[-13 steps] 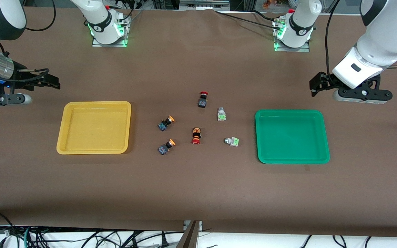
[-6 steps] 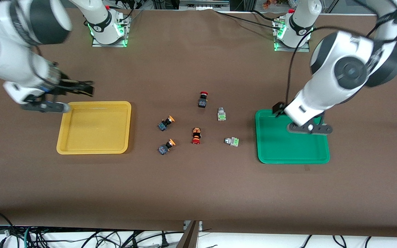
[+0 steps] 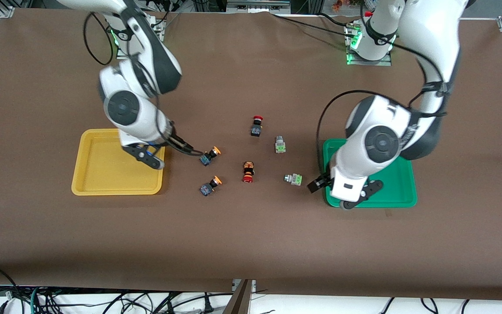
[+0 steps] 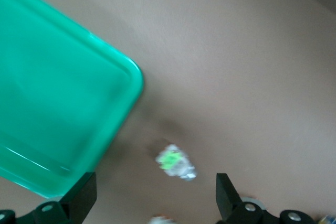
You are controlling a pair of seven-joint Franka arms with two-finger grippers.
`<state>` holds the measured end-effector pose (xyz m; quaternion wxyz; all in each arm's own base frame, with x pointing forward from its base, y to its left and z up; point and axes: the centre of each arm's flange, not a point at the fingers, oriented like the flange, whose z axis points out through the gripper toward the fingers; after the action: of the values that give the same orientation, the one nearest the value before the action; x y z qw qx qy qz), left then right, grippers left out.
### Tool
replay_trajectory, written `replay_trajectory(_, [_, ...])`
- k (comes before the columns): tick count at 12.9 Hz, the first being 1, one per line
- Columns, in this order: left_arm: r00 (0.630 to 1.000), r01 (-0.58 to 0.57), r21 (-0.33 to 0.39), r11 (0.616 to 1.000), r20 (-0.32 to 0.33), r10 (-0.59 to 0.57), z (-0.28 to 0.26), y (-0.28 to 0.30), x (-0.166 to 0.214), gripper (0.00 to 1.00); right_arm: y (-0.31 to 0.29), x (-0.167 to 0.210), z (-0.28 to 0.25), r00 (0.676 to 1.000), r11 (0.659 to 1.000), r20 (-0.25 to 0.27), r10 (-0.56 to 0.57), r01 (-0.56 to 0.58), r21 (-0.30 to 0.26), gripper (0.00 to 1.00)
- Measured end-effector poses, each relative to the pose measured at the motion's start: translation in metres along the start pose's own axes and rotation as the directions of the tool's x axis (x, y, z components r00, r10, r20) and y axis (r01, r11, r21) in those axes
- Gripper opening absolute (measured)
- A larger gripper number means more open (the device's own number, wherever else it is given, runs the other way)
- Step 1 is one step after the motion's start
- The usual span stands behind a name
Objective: Place green and yellow buttons in trays
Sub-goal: 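Lower both grippers onto a black button and a green button, then close both grippers on the black and green buttons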
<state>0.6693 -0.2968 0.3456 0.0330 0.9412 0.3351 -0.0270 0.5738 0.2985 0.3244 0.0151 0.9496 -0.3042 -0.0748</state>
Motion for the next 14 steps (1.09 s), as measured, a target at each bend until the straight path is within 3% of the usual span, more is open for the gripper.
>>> replay_trajectory(2, [0.98, 0.189, 0.0, 0.982, -0.068, -0.189, 0.048, 0.02, -0.03, 1.0, -0.02, -0.013, 0.05, 0.996, 0.996, 0.004, 0.088, -0.088, -0.011, 1.0])
replay_trajectory(4, [0.919, 0.375, -0.039, 0.926, -0.118, -0.377, 0.095, 0.026, -0.048, 1.0, -0.034, -0.022, 0.083, 0.99, 0.99, -0.002, 0.144, -0.144, 0.002, 1.0])
replay_trajectory(6, [0.865, 0.481, -0.052, 0.875, -0.137, -0.484, 0.128, 0.017, -0.053, 1.0, -0.04, -0.027, 0.104, 0.986, 0.986, -0.003, 0.168, -0.168, 0.005, 1.0])
replay_trajectory(13, [0.847, 0.517, -0.01, 0.856, -0.134, -0.514, 0.172, 0.009, -0.08, 1.0, -0.041, -0.027, 0.137, 0.984, 0.984, -0.001, 0.176, -0.176, -0.006, 0.98])
replay_trajectory(14, [0.847, 0.519, -0.014, 0.855, -0.131, -0.516, 0.178, 0.008, -0.079, 0.91, -0.042, -0.027, 0.14, 0.984, 0.984, -0.001, 0.176, -0.176, -0.004, 0.96])
